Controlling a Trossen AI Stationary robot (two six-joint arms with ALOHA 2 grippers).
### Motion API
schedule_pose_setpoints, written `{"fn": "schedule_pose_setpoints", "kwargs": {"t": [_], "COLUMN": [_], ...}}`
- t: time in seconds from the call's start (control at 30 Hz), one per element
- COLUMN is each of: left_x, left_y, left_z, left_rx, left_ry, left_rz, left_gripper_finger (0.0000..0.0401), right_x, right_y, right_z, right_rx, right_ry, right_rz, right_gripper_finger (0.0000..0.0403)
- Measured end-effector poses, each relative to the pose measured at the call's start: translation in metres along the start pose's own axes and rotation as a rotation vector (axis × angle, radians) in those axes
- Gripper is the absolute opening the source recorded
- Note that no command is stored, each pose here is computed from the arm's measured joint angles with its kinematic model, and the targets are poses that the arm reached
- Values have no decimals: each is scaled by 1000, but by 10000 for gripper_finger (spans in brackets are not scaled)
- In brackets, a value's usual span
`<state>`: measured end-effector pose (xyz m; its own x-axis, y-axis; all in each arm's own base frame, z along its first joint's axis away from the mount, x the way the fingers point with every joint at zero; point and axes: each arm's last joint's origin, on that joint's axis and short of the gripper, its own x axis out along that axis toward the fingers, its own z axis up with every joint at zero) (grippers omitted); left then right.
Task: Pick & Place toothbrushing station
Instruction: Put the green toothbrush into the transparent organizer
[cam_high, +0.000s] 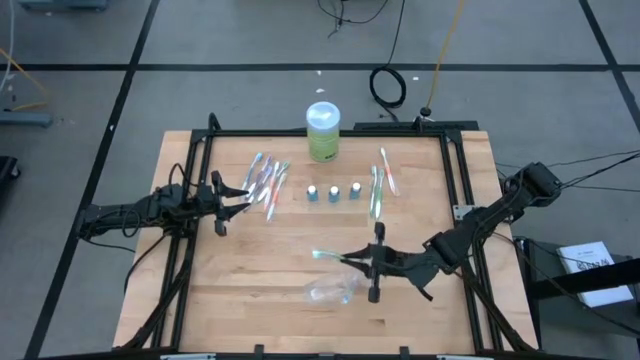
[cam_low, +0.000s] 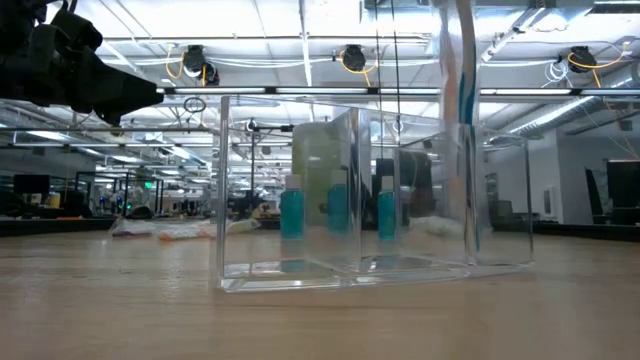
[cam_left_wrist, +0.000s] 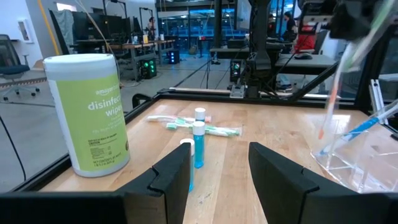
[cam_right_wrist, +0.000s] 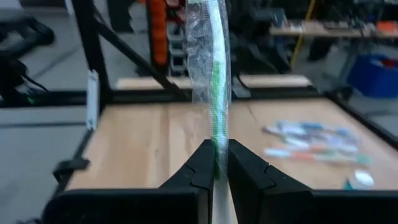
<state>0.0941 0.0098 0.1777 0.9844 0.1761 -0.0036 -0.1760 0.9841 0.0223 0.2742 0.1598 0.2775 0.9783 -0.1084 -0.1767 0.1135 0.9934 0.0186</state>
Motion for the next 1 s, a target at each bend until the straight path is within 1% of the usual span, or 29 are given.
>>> {"fn": "schedule_pose_setpoints", "kwargs": {"t": [0.13,0.27,0.37,0.57,0.63,0.7,0.77,0.87,1.0], "left_x": [0,0,0,0,0,0,0,0,0], "left_y": [0,0,0,0,0,0,0,0,0], "left_z": [0,0,0,0,0,0,0,0,0], "left_rx": [0,0,0,0,0,0,0,0,0], "left_ry": [0,0,0,0,0,0,0,-1,0], "left_rz": [0,0,0,0,0,0,0,0,0], "left_gripper_finger": [166,166,166,166,166,166,166,166,166], "right_x": [1,4,5,4,0,-6,-14,-26,-29], "right_y": [-1,-5,-7,-7,-2,6,15,21,15], "right_z": [2,1,0,5,9,10,8,-5,-37], "right_rx": [6,64,52,-55,-73,-117,-163,-168,-81], "right_ry": [-18,-4,2,-73,-109,-128,-132,-149,-188], "right_rz": [0,-3,2,-51,-41,-20,-38,-98,-91], "right_gripper_finger": [20,20,20,20,20,20,19,17,16]}}
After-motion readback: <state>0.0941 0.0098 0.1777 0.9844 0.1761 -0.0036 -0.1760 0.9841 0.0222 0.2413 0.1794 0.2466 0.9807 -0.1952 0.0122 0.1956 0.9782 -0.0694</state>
